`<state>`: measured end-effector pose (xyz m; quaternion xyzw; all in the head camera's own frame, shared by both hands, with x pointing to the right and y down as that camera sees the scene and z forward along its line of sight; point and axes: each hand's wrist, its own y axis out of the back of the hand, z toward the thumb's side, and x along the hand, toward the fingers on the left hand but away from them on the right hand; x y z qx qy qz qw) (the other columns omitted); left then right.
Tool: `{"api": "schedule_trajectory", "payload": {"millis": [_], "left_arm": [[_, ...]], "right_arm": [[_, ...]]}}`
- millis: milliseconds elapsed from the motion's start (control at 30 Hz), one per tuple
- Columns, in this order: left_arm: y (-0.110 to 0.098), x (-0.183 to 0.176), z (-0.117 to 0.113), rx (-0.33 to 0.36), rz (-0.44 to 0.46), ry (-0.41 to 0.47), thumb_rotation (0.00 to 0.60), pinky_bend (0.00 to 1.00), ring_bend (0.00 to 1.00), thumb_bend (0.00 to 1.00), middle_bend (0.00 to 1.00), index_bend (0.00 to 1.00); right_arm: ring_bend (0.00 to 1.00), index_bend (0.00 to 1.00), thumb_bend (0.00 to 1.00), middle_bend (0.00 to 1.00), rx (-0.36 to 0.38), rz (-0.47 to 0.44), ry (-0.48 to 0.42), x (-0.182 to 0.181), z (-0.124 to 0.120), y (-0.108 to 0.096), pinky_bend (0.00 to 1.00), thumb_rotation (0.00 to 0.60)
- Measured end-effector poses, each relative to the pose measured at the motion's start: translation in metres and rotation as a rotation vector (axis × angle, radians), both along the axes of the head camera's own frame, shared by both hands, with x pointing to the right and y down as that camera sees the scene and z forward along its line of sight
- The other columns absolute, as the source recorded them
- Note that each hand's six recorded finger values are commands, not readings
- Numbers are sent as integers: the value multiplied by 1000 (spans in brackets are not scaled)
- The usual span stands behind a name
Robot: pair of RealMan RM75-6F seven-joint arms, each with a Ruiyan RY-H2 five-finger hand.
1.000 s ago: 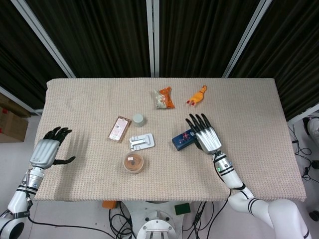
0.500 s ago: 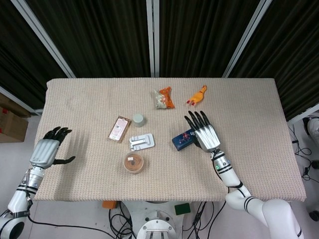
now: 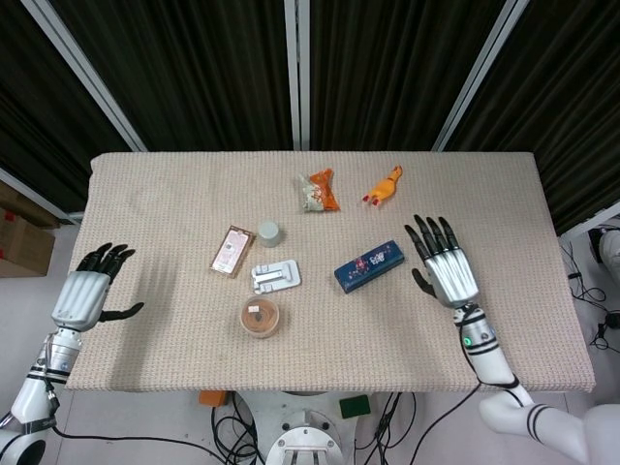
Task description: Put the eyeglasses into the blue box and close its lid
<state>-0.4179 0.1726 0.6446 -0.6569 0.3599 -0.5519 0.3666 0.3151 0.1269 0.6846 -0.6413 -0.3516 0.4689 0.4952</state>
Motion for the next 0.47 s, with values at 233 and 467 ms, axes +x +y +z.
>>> {"api": "schedule_trajectory", "payload": {"millis": [233,467], "left_arm": [[8,-3,-14,58,-11,-15,426,158,52,131,99,145],[13,-8,-25,80,-21,-38,398,158,51,131,99,144]], "right_arm": [[0,0,328,0,-106,201,178,102,-68,45,0,600],[0,0,337,0,-154,292,257,138,-89,87,0,600]]}}
